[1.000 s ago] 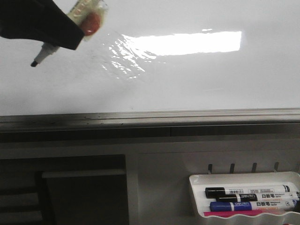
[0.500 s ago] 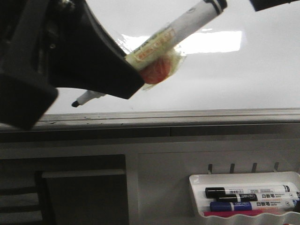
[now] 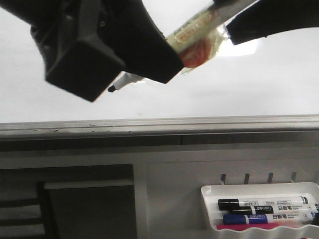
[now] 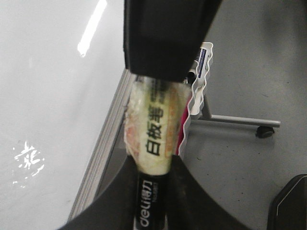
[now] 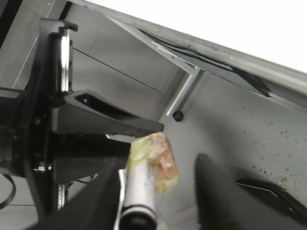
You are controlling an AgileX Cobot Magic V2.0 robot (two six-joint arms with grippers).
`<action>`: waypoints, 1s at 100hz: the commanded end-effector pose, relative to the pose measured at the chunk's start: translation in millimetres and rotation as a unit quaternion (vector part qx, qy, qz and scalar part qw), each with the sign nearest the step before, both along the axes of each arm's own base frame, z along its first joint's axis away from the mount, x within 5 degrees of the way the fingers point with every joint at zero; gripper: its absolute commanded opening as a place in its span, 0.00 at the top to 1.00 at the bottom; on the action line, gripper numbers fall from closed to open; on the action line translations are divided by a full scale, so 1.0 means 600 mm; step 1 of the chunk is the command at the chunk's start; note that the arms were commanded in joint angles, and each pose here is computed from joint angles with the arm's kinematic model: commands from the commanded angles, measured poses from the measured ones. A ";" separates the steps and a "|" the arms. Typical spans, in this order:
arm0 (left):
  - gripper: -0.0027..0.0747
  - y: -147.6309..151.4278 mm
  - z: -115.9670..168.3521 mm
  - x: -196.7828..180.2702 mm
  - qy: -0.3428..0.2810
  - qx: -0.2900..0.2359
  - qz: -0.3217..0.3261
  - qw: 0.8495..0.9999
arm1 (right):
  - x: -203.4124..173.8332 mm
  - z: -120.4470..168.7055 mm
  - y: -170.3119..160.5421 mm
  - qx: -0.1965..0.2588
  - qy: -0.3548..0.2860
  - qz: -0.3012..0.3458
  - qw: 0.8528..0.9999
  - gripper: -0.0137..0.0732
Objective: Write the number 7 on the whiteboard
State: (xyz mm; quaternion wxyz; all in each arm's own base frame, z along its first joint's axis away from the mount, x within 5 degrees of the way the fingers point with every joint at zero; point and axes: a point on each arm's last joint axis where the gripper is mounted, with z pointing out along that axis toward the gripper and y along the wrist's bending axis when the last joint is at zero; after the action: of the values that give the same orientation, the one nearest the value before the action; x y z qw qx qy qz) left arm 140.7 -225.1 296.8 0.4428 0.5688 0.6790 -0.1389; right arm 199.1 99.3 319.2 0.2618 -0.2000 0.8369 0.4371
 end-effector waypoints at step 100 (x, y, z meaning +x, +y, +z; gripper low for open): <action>0.26 0.223 0.091 0.055 0.021 -0.297 0.324 0.898 | -0.006 0.100 -0.026 0.014 -0.281 -0.136 0.950 0.90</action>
State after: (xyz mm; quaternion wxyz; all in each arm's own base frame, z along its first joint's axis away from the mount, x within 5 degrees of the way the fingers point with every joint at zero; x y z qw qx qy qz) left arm 176.2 -105.3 341.9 0.5497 0.2239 0.7846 -0.1791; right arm 195.6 84.1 359.5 0.4907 -0.2099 0.7795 0.3278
